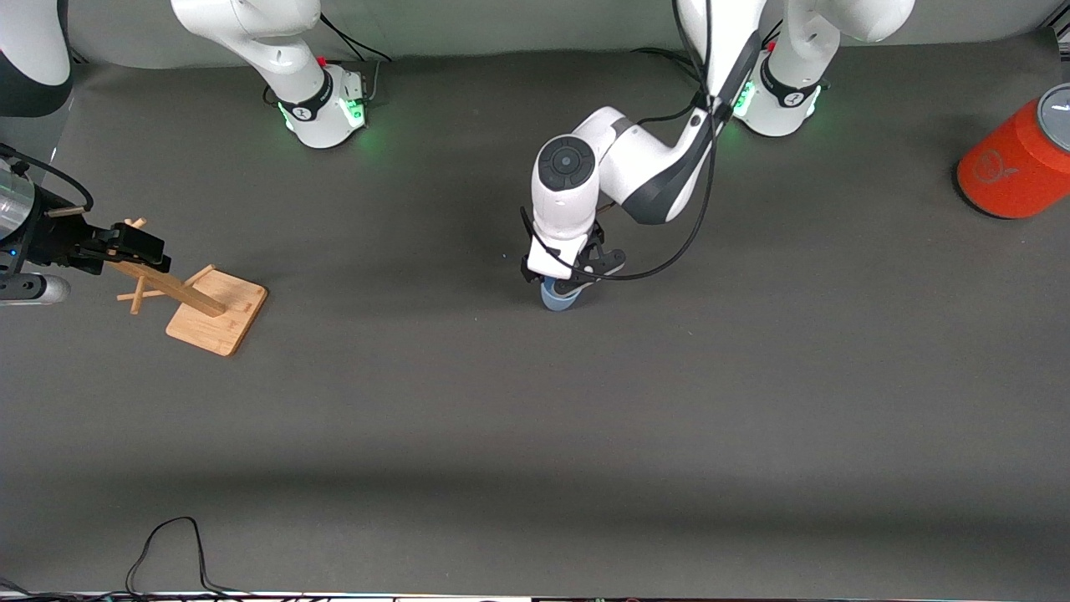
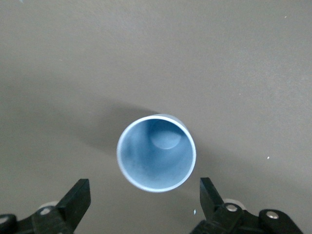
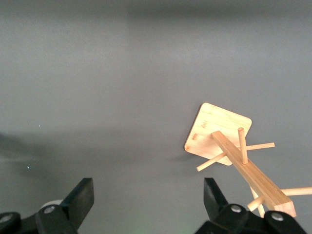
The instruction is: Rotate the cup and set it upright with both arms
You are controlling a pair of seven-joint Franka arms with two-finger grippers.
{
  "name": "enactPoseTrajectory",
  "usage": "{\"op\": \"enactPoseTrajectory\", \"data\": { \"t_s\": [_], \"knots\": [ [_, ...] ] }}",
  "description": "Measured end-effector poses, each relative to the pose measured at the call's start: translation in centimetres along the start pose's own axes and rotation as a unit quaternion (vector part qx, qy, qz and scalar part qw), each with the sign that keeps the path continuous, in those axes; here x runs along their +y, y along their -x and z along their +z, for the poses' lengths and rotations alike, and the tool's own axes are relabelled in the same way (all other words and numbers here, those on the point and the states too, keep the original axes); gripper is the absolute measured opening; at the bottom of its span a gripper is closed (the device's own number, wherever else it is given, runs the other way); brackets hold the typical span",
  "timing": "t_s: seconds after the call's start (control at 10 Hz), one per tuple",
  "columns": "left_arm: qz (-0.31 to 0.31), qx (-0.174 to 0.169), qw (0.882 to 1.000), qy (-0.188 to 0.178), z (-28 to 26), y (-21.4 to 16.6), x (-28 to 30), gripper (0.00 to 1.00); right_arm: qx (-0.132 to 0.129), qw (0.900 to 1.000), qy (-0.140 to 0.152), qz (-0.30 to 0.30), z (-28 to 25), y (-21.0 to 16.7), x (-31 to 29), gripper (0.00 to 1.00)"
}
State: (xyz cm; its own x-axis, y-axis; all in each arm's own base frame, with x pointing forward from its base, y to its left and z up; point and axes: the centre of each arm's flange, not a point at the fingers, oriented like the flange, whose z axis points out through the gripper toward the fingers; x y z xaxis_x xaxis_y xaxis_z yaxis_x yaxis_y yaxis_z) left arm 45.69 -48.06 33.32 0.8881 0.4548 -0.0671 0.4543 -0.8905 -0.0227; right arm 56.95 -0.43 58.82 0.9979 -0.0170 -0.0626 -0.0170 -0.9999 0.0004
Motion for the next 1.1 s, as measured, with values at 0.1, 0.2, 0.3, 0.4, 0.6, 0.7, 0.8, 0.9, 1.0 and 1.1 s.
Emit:
{"op": "enactPoseTrajectory", "data": {
  "t_s": [0.1,0.2,0.3,0.4,0.6,0.7,0.8,0.9,1.0,1.1],
  "knots": [
    [0.017,-0.005,1.000,-0.018,-3.0,-1.2,-0.9,1.00,0.000,1.000,0.000,0.000,0.0,0.0,0.0,1.00],
    [0.041,-0.007,0.998,-0.036,-6.6,-3.7,-2.7,1.00,0.000,1.000,0.000,0.000,0.0,0.0,0.0,1.00],
    [0.065,-0.011,0.997,-0.045,-10.4,-7.4,-5.3,1.00,0.000,1.000,0.000,0.000,0.0,0.0,0.0,1.00],
    [0.088,-0.016,0.995,-0.043,-14.1,-11.7,-8.7,1.00,0.000,1.000,0.000,0.000,0.0,0.0,0.0,1.00],
    [0.145,-0.019,0.989,-0.019,-20.3,-20.5,-17.7,1.00,0.000,1.000,0.001,0.000,0.0,0.0,0.0,1.00],
    [0.163,-0.013,0.987,-0.004,-22.7,-24.3,-22.6,1.00,0.000,1.000,0.001,0.000,0.0,0.0,0.0,1.00],
    [0.171,0.000,0.985,0.003,-24.5,-27.0,-26.8,1.00,0.000,1.000,0.001,0.000,0.0,0.0,0.0,1.00],
    [0.178,0.012,0.984,0.003,-25.9,-28.5,-29.6,1.00,0.000,1.000,0.001,0.000,0.0,0.0,0.0,1.00],
    [0.193,0.017,0.981,0.001,-27.1,-28.8,-31.1,1.00,0.000,1.000,0.001,0.000,0.0,0.0,0.0,1.00],
    [0.200,0.021,0.980,-0.002,-28.1,-28.9,-32.5,1.00,0.000,1.000,0.001,0.000,0.0,0.0,0.0,1.00]
  ]
}}
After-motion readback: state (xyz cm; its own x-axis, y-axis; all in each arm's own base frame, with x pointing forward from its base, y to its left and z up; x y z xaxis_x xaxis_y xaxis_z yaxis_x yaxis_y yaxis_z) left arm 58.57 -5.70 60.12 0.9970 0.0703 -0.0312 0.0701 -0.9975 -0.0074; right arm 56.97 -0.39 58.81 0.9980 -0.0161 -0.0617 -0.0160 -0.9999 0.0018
